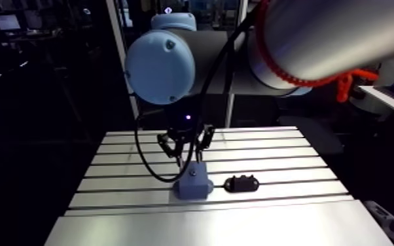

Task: Pick up the M10 bolt and insert it into the hex recess until seated.

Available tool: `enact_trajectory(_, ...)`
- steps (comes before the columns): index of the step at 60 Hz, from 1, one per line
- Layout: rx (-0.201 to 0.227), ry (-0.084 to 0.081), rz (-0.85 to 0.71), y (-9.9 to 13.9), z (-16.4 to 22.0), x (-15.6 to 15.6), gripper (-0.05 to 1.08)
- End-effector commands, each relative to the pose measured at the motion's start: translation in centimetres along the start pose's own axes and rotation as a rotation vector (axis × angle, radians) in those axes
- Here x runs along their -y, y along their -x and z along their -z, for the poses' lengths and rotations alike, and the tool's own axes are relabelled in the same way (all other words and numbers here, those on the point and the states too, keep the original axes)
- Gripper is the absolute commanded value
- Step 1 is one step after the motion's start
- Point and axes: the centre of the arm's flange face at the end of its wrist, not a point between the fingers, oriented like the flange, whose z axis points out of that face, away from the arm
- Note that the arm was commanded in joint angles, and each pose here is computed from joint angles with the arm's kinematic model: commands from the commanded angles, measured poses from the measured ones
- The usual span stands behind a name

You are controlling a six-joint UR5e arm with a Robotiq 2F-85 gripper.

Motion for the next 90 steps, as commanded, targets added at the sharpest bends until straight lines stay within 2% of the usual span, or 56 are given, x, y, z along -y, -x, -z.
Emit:
enact_trajectory(1, 0.004, -0.003, 0.019, -0.2, -0.2, -0.2, 0.49)
enact_trajectory(14, -0.003, -0.001, 0.019, -0.1, -0.4, -0.3, 0.50)
enact_trajectory(56, 0.009, -0.009, -0.005, 0.0, -1.3, -0.3, 0.51)
enact_trajectory(70, -0.014, -0.005, -0.012, -0.1, -1.4, -0.3, 0.51)
enact_trajectory(90, -0.009, -0.004, -0.038, -0.2, -1.6, -0.4, 0.52)
